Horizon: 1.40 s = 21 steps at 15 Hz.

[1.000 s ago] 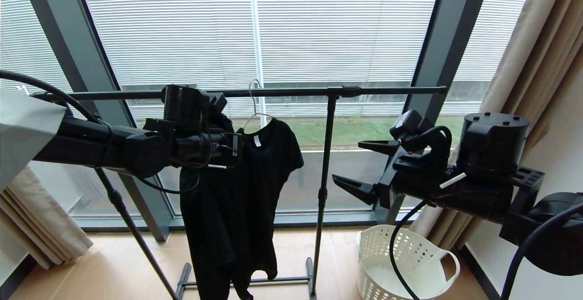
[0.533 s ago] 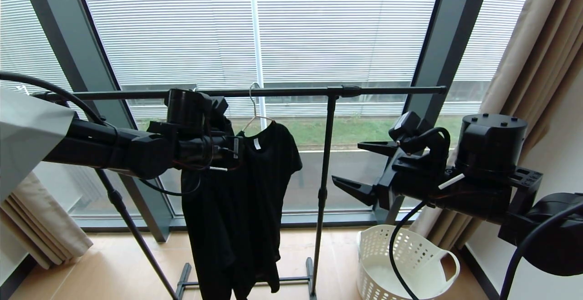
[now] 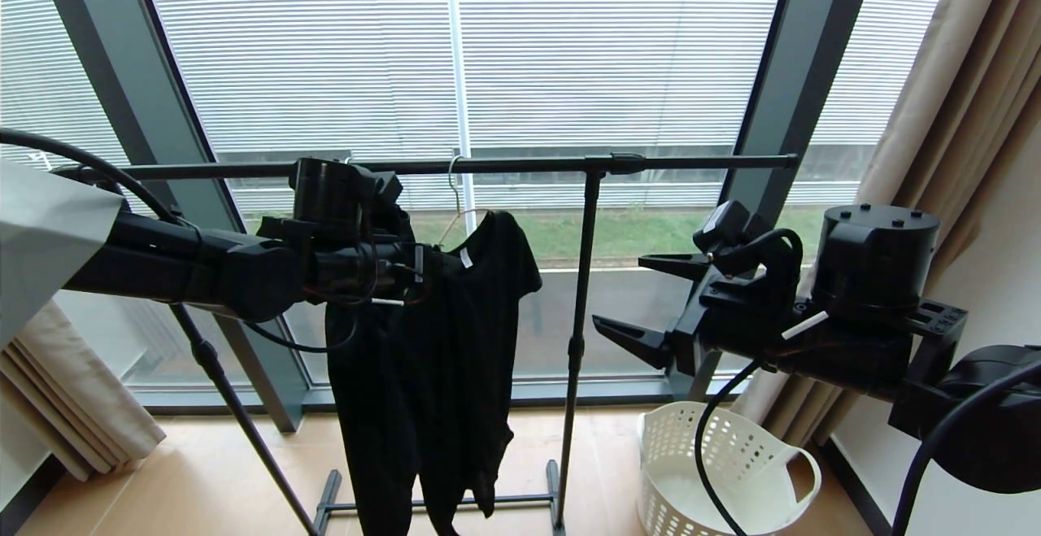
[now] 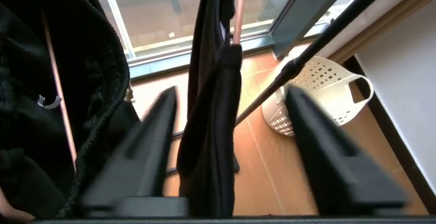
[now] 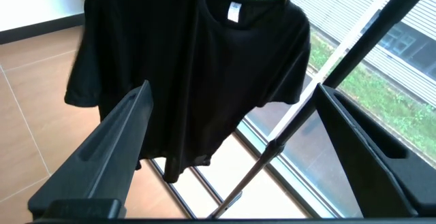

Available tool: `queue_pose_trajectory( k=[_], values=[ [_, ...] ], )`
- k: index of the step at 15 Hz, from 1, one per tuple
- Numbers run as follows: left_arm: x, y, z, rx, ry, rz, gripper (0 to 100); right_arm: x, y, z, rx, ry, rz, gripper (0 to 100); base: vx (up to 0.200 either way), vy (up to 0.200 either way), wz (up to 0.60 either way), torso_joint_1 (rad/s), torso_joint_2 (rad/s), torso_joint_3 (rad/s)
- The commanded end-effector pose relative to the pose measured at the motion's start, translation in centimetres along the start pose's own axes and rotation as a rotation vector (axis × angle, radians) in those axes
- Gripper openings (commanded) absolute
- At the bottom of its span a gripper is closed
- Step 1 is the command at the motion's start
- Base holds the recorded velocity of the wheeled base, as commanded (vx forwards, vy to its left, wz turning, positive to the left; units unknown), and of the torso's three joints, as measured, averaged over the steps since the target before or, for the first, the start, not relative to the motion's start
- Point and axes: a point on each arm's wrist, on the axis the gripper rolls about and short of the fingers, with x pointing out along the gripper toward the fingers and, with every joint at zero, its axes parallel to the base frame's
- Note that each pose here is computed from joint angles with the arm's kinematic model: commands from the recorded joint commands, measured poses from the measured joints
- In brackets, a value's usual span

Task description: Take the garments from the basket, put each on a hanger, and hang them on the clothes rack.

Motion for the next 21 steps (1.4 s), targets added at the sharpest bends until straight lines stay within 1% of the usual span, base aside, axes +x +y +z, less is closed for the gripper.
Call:
queue_pose_trajectory(
  k=[1, 2, 3, 4, 5, 6, 7, 8, 9, 10, 11, 12, 13, 14, 15, 16, 18, 19, 20, 21],
  values=[
    [-2.3, -0.5, 0.3, 0.004, -0.016, -0.009, 100, -0.2, 0.0, 0.2, -0.004, -0.009, -0.001, 100, 0.000, 0.000, 0.00, 0.000, 0.00, 0.000],
    [-4.3, -0.7, 0.3, 0.005, -0.030, -0.011, 100, -0.4, 0.1, 0.5, -0.008, -0.020, -0.004, 100, 0.000, 0.000, 0.00, 0.000, 0.00, 0.000],
    [-6.6, -0.9, 0.1, 0.006, -0.042, -0.013, 100, -1.4, 0.2, 1.6, -0.022, -0.057, -0.026, 100, 0.000, 0.000, 0.00, 0.000, 0.00, 0.000],
    [-8.2, -1.0, 0.1, 0.009, -0.057, -0.015, 100, -2.2, 0.2, 2.4, -0.030, -0.078, -0.045, 100, 0.000, 0.000, 0.00, 0.000, 0.00, 0.000],
    [-11.8, -1.0, -0.2, 0.009, -0.094, -0.008, 100, -3.2, 0.5, 3.6, -0.044, -0.117, -0.063, 100, 0.000, 0.000, 0.00, 0.000, 0.00, 0.000],
    [-14.4, -0.6, -0.4, 0.007, -0.123, 0.008, 100, -3.7, 0.6, 4.6, -0.058, -0.155, -0.067, 100, 0.000, 0.000, 0.00, 0.000, 0.00, 0.000],
    [-16.5, -0.6, -0.9, 0.017, -0.123, 0.018, 100, -4.1, 0.9, 5.4, -0.067, -0.180, -0.071, 100, 0.000, 0.000, 0.00, 0.000, 0.00, 0.000],
    [-18.1, -0.5, -1.5, 0.018, -0.102, 0.026, 100, -4.4, 1.5, 5.8, -0.070, -0.190, -0.083, 100, 0.000, 0.000, 0.00, 0.000, 0.00, 0.000],
    [-19.6, -0.5, -2.4, 0.016, -0.090, 0.030, 100, -5.3, 2.1, 5.9, -0.068, -0.191, -0.124, 100, 0.000, 0.000, 0.00, 0.000, 0.00, 0.000],
    [-20.8, -0.5, -3.2, 0.015, -0.091, 0.032, 100, -6.0, 2.4, 5.6, -0.064, -0.181, -0.161, 100, 0.000, 0.000, 0.00, 0.000, 0.00, 0.000],
    [-22.6, -0.1, -4.7, 0.010, -0.101, 0.052, 100, -7.6, 3.1, 5.4, -0.060, -0.179, -0.212, 100, 0.000, 0.000, 0.00, 0.000, 0.00, 0.000],
    [-23.5, 0.0, -6.1, 0.016, -0.097, 0.064, 100, -9.4, 3.6, 4.9, -0.057, -0.172, -0.270, 100, 0.000, 0.000, 0.00, 0.000, 0.00, 0.000],
    [-24.0, 0.2, -7.7, 0.019, -0.075, 0.073, 100, -11.0, 4.0, 4.2, -0.053, -0.161, -0.331, 100, 0.000, 0.000, 0.00, 0.000, 0.00, 0.000],
    [-24.2, 0.3, -9.2, 0.017, -0.045, 0.073, 100, -12.4, 4.5, 3.3, -0.045, -0.129, -0.380, 100, 0.000, 0.000, 0.00, 0.000, 0.00, 0.000],
    [-24.2, 0.4, -10.5, 0.016, -0.010, 0.075, 100, -13.4, 4.9, 2.3, -0.040, -0.094, -0.406, 100, 0.000, 0.000, 0.00, 0.000, 0.00, 0.000],
    [-24.4, 0.5, -12.1, 0.014, 0.019, 0.075, 100, -14.9, 5.7, 0.1, -0.033, -0.018, -0.423, 100, 0.000, 0.000, 0.00, 0.000, 0.00, 0.000],
    [-25.0, 0.6, -14.0, 0.010, 0.041, 0.078, 100, -16.6, 7.0, -3.6, -0.032, 0.103, -0.411, 100, 0.000, 0.000, 0.00, 0.000, 0.00, 0.000],
    [-25.3, 0.6, -14.9, 0.013, 0.046, 0.078, 100, -17.7, 7.6, -5.4, -0.037, 0.158, -0.426, 100, 0.000, 0.000, 0.00, 0.000, 0.00, 0.000],
    [-25.7, 0.6, -15.6, 0.019, 0.045, 0.078, 100, -18.8, 8.2, -6.9, -0.043, 0.197, -0.429, 100, 0.000, 0.000, 0.00, 0.000, 0.00, 0.000],
    [-25.7, 0.6, -16.5, 0.036, 0.067, 0.077, 100, -19.9, 8.6, -7.9, -0.046, 0.217, -0.424, 100, 0.000, 0.000, 0.00, 0.000, 0.00, 0.000]
  ],
)
